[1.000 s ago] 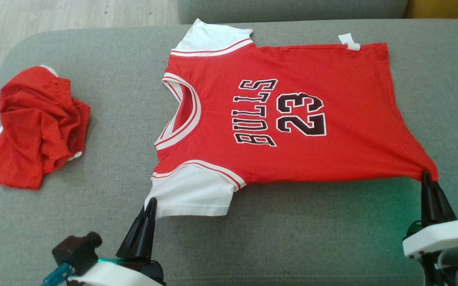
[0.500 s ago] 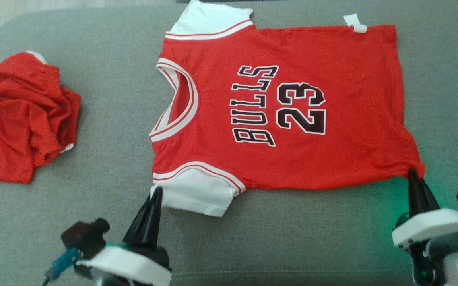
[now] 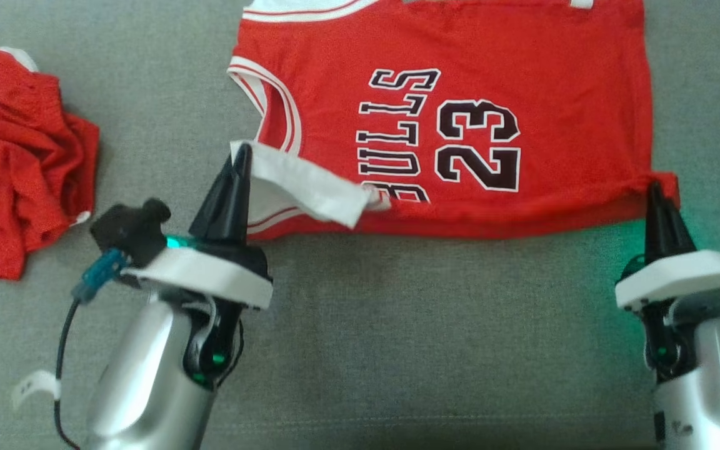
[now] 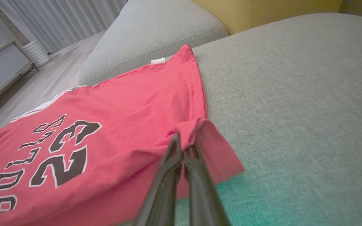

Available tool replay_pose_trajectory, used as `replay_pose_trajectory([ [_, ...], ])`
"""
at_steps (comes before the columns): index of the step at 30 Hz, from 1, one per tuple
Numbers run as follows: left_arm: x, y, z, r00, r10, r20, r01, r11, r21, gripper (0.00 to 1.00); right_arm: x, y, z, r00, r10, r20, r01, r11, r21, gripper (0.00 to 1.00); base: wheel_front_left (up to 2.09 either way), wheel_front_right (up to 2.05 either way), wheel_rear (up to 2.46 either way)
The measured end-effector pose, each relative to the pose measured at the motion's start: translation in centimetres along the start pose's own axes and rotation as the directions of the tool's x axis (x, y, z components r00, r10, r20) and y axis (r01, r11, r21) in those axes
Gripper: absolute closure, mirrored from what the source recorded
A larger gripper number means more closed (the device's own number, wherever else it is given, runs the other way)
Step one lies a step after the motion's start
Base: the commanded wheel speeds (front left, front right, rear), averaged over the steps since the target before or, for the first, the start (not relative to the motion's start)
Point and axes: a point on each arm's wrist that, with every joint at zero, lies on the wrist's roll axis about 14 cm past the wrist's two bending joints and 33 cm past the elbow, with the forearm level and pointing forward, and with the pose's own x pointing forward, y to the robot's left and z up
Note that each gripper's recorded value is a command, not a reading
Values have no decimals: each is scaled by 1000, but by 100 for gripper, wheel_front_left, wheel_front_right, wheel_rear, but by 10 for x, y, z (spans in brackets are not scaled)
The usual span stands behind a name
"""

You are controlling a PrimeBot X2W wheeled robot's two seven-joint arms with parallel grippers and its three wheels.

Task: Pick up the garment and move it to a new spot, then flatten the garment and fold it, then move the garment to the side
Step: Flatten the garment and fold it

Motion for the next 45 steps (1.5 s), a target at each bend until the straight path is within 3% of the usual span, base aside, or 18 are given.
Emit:
replay_pose_trajectory([
  [22,47,23,-4,1000,30,-9,-29,998,50,100,31,-1,13,999,-12,37,11,1000,6,100,0,0,0],
  [23,48,23,-4,999,32,-7,-31,998,49,100,32,0,13,999,-10,37,10,1000,6,94,0,0,0],
  [24,48,24,-3,999,36,-5,-35,998,52,100,33,1,14,999,-9,38,8,1000,6,36,0,0,0],
  [25,49,25,-2,999,41,-2,-40,998,51,91,34,1,15,999,-7,41,7,1000,5,0,0,0,0],
  [26,49,26,-2,999,45,-1,-45,998,48,55,35,2,17,999,-6,46,5,1000,2,0,0,0,0],
  [27,48,27,-2,999,44,-1,-44,998,46,55,35,3,17,999,-5,47,5,1000,-2,0,0,0,0],
  [28,48,27,-2,999,46,-2,-46,998,45,0,35,3,19,999,-5,54,5,1000,-3,0,0,0,0],
  [45,23,12,30,995,10,99,-15,999,48,0,17,24,78,963,66,263,-43,995,-90,0,0,0,0],
])
